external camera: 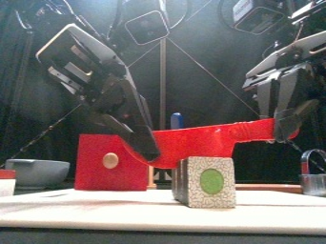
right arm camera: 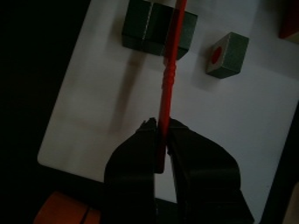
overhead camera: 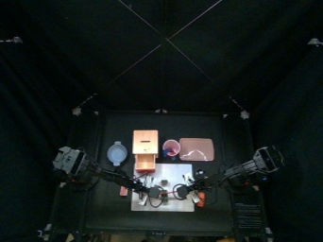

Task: Place sushi on board then cut the sushi with the knife then place the pieces on the plate
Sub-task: Cut the sushi into 4 pieces

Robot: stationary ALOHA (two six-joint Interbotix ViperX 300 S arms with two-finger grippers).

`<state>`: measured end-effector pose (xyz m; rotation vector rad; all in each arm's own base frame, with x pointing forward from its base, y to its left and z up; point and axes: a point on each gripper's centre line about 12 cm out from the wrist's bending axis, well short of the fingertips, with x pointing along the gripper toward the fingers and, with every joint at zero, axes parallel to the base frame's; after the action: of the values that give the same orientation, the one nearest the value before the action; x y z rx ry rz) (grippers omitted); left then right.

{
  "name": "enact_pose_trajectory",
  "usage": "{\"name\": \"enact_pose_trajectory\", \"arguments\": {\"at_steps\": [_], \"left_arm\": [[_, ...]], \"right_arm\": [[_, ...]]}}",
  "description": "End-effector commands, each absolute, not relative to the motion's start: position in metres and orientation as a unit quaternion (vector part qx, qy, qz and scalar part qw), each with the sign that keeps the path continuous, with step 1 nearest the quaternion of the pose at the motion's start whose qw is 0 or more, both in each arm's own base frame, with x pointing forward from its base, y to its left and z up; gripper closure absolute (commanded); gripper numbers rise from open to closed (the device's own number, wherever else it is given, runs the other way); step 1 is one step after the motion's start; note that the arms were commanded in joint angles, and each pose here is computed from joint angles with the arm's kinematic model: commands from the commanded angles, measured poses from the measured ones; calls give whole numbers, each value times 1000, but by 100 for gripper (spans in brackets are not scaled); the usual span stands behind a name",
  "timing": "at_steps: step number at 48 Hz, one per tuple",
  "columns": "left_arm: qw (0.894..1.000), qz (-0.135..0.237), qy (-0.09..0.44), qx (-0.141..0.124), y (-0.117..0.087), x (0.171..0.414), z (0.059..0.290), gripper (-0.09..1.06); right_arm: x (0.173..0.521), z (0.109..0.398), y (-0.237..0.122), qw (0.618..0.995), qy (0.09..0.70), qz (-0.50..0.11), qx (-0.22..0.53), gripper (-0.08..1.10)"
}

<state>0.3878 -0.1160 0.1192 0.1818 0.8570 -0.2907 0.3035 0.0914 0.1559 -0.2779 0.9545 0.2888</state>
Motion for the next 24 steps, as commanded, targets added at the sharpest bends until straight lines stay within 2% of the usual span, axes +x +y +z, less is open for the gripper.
{"name": "enact_pose_trajectory", "arguments": {"at_steps": [1, 15, 24], "left_arm": [[893, -146, 415, 93, -121, 386, 120, 55], [879, -145, 443, 99, -120, 384, 98, 55], [871, -133, 462, 97, -109, 384, 90, 55]], "right_arm": [[304, 159, 92, 870, 452, 141, -139, 62], [306, 132, 87, 854, 482, 136, -141, 62], [310, 122, 81, 851, 491, 128, -139, 62]]}}
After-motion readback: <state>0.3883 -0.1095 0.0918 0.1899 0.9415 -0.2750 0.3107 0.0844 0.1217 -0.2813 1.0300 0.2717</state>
